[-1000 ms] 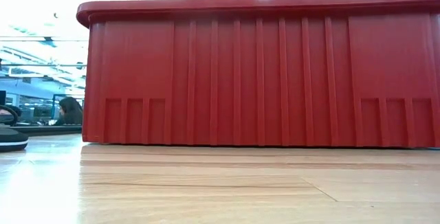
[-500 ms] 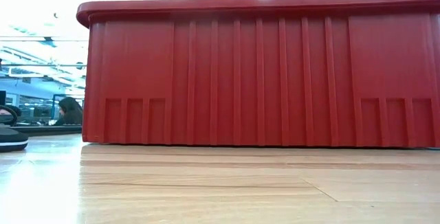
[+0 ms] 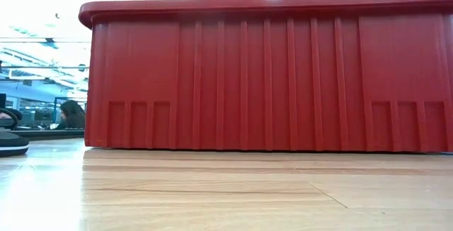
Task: Pick and place slides into bin
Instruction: Put the black slipper into the red organizer bin
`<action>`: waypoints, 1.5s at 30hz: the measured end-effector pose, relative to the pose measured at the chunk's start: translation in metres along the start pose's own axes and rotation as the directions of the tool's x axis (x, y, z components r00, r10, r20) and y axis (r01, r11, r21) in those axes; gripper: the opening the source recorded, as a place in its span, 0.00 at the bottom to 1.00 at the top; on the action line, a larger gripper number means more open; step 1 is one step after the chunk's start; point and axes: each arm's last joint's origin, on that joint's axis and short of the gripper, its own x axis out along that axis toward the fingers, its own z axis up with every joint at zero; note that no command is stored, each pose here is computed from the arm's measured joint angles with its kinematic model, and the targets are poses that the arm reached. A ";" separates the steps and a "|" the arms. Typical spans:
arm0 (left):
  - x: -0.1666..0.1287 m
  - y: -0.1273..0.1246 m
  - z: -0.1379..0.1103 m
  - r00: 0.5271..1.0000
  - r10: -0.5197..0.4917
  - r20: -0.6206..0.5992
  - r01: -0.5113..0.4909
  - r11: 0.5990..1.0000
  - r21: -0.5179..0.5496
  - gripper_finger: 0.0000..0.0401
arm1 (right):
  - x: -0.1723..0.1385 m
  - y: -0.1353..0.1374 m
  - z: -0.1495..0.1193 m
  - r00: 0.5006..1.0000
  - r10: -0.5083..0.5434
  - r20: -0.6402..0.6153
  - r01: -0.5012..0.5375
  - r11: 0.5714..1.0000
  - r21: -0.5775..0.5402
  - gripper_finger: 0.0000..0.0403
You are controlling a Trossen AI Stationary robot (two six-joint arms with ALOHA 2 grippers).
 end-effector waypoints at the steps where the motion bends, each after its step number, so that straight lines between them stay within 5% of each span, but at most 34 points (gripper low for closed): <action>1: 0.000 0.000 0.000 1.000 0.001 0.004 -0.001 1.000 0.003 0.00 | 0.000 0.000 0.000 1.000 -0.003 -0.001 0.003 1.000 -0.003 0.61; 9: 0.001 -0.001 -0.004 0.999 -0.029 0.021 0.029 1.000 0.000 0.00 | -0.004 -0.002 0.000 0.999 -0.037 -0.018 0.032 0.976 -0.217 0.64; 16: 0.001 -0.004 -0.010 0.998 -0.069 0.009 0.069 0.997 -0.028 0.00 | -0.022 0.007 0.006 0.998 -0.063 0.002 0.056 0.864 -0.501 0.60; 20: 0.002 -0.003 -0.011 0.997 -0.069 0.038 0.070 0.997 -0.035 0.00 | -0.034 0.022 0.006 1.000 0.010 -0.010 -0.014 0.711 -0.703 0.60; 27: 0.002 -0.001 -0.011 0.996 -0.053 0.073 0.056 0.997 -0.048 0.00 | -0.044 0.049 -0.021 0.995 0.093 -0.039 -0.063 0.271 -0.961 0.60; 29: 0.002 0.001 -0.011 0.995 -0.044 0.088 0.049 0.997 -0.059 0.00 | -0.045 0.054 -0.027 0.994 0.102 -0.031 -0.050 0.187 -0.981 0.60; 35: 0.005 0.006 -0.008 0.992 0.003 0.127 0.008 0.996 -0.086 0.00 | -0.040 0.054 -0.037 0.999 0.053 0.013 0.005 0.140 -0.990 0.60; 45: 0.026 0.009 0.004 0.986 0.025 0.165 -0.005 0.993 -0.121 0.00 | -0.023 0.048 -0.042 0.999 -0.044 -0.008 -0.010 -0.033 -0.999 0.60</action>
